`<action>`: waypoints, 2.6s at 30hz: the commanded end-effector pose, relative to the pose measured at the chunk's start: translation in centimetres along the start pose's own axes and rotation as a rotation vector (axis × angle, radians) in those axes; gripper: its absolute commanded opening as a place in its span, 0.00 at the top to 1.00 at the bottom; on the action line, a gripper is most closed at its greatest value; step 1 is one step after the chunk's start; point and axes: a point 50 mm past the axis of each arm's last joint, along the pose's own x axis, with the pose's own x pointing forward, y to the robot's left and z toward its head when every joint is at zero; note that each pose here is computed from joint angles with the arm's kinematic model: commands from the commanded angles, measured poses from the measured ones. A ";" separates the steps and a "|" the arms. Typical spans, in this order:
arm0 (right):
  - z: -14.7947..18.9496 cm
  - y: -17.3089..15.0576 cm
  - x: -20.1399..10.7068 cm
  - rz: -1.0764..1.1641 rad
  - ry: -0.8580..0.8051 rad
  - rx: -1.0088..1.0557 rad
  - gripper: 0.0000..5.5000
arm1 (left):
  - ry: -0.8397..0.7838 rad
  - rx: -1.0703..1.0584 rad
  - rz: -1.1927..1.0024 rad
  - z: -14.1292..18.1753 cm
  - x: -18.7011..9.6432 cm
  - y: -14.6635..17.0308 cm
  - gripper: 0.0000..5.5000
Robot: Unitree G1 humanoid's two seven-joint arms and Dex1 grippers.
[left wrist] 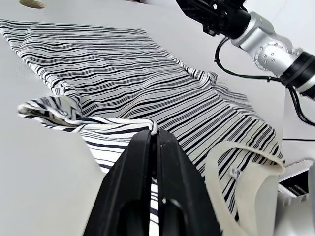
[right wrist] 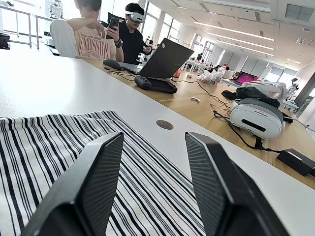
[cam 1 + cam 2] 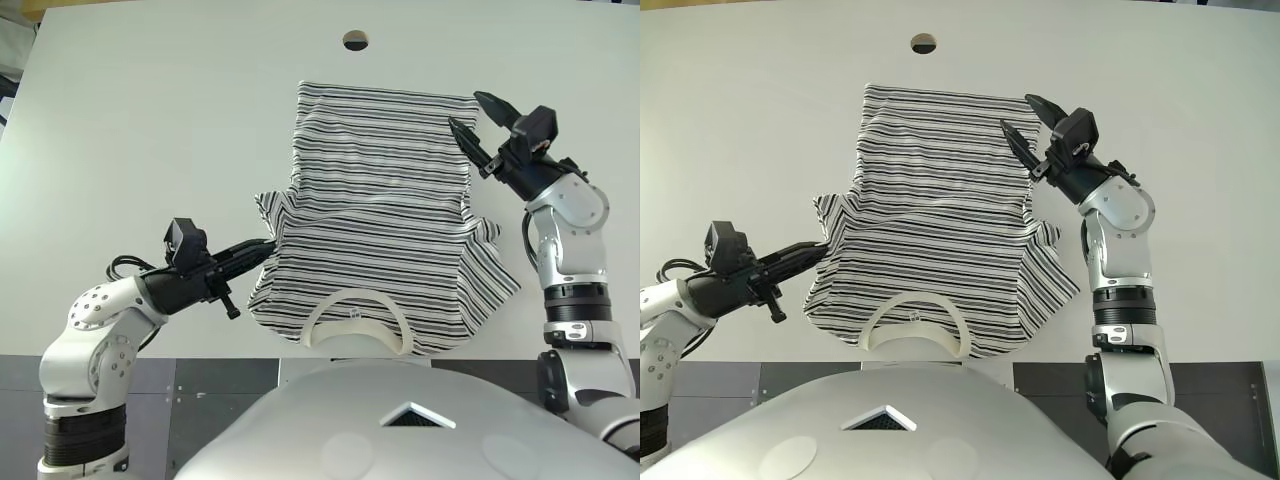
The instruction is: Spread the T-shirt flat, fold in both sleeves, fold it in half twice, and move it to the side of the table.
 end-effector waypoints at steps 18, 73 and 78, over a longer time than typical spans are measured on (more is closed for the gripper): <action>0.7 -0.7 -0.3 0.003 -0.009 -0.024 0.57 | -0.028 -0.120 -0.121 -2.4 5.2 -1.8 0.93; -3.6 -1.1 -16.0 0.790 0.815 0.640 0.98 | -0.924 0.429 0.545 9.3 5.4 2.2 0.59; -2.3 -1.7 -15.6 0.802 0.801 0.609 0.98 | -0.927 0.418 0.542 9.2 5.6 2.4 0.59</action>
